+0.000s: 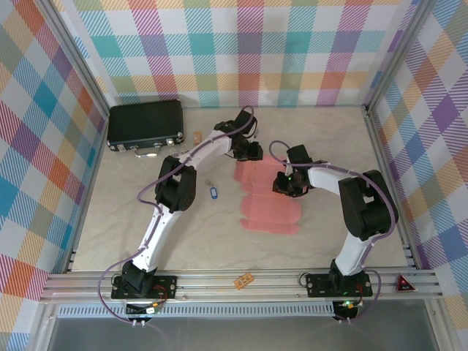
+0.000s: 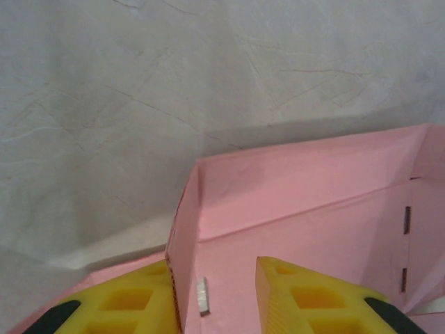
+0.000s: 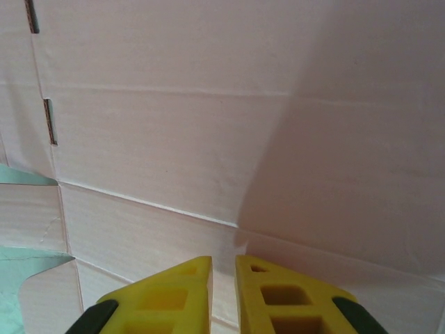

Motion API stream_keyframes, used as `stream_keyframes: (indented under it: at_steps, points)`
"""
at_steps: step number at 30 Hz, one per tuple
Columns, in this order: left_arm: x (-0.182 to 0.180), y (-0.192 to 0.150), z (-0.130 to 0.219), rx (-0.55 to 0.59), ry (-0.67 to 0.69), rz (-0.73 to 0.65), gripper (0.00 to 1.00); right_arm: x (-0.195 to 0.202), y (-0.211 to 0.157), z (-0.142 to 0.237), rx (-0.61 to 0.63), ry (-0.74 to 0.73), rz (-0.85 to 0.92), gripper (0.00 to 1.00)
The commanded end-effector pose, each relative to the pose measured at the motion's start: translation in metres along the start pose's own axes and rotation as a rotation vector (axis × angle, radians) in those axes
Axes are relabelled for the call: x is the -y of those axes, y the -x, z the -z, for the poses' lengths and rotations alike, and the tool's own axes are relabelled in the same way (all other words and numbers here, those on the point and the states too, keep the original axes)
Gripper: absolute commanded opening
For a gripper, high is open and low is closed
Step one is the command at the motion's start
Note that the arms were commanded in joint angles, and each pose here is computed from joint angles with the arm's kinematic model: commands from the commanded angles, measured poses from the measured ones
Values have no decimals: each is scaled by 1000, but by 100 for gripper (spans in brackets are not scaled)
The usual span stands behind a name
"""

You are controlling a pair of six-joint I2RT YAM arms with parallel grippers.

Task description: Fold the paper box

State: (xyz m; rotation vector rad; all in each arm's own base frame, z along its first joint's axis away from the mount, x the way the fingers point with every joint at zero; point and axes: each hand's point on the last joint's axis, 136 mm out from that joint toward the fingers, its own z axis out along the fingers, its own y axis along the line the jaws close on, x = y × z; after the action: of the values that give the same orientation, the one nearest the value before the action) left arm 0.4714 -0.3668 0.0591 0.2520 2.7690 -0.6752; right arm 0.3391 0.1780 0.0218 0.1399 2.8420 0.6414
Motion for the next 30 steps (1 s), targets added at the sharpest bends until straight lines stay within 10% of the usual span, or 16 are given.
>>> stream_keyframes:
  at_steps: [1, 30]
  points:
    - [20, 10, 15, 36, -45, -42, 31, 4, -6, -6, -42, -7, -10, 18]
    - [23, 13, 27, 52, -13, -83, 45, -4, 3, 8, -12, -16, 6, 19]
